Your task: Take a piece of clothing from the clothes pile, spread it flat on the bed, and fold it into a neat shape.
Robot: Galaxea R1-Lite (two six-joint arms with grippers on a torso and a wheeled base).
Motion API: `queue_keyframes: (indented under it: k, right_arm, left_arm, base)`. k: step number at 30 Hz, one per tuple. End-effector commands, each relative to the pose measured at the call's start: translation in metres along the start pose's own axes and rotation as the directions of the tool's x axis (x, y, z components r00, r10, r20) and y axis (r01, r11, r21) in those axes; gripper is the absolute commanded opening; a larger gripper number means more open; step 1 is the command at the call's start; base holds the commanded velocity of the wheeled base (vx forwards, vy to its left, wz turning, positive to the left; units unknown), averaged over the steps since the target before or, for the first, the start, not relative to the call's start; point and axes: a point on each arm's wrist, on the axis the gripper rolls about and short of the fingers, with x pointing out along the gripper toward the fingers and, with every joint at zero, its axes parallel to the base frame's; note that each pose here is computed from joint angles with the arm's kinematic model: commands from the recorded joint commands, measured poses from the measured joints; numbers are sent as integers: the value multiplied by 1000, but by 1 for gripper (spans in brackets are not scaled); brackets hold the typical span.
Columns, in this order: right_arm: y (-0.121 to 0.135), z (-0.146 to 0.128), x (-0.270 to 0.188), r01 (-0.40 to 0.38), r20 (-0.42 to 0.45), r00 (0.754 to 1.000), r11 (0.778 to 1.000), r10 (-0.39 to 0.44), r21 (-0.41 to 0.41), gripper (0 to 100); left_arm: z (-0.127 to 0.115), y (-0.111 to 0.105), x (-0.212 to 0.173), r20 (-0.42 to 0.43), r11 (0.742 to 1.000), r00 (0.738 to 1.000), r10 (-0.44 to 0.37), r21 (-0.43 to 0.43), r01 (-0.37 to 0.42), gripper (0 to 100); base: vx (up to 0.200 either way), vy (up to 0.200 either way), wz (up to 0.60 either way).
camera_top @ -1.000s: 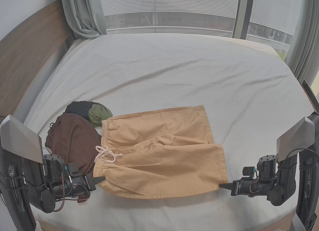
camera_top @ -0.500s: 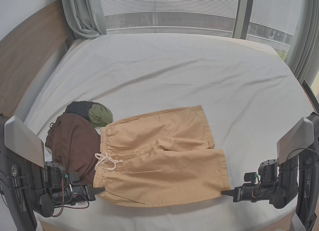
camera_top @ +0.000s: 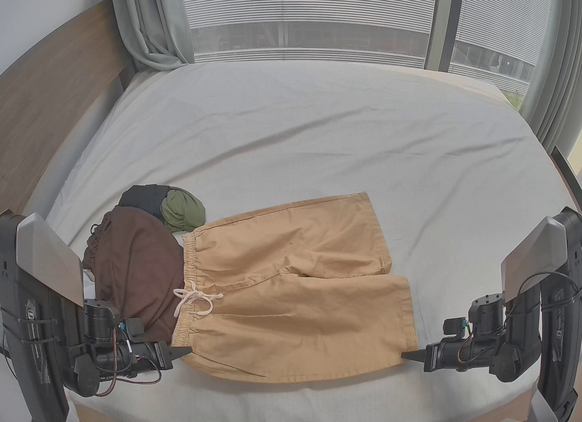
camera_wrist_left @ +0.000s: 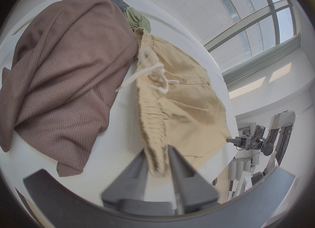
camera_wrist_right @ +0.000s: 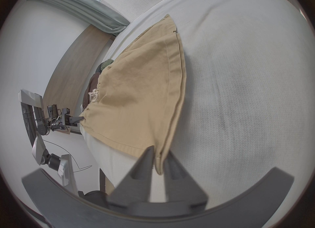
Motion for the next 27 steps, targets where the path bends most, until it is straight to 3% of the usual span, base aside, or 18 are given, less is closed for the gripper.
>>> queue_keyframes:
  k: [1,8,15,18,21,27]
  right_arm:
    - [0,-2,1,2,-11,1000,1000,-3,-9,100]
    - [-2,3,-1,2,15,1000,1000,-2,-11,100]
    - [-16,34,8,11,159,987,999,-6,-31,100]
    - [-21,64,17,-15,270,963,1000,18,-13,100]
    - [-20,81,27,-67,325,945,997,50,41,100]
    - [-22,102,48,-127,383,919,989,90,70,100]
  left_arm:
    - [-3,0,-3,-14,1000,1000,4,-9,-5,100]
    - [6,5,-12,46,999,999,25,-30,-24,100]
    - [7,7,-13,49,999,999,11,-32,-10,100]
    - [7,5,-12,47,1000,999,3,-24,-2,100]
    - [8,5,-12,52,1000,999,1,-21,0,100]
    - [8,5,-11,47,1000,999,-10,-21,11,100]
  base:
    - [0,0,0]
    - [0,0,0]
    - [0,0,0]
    - [0,0,0]
    - [0,0,0]
    - [0,0,0]
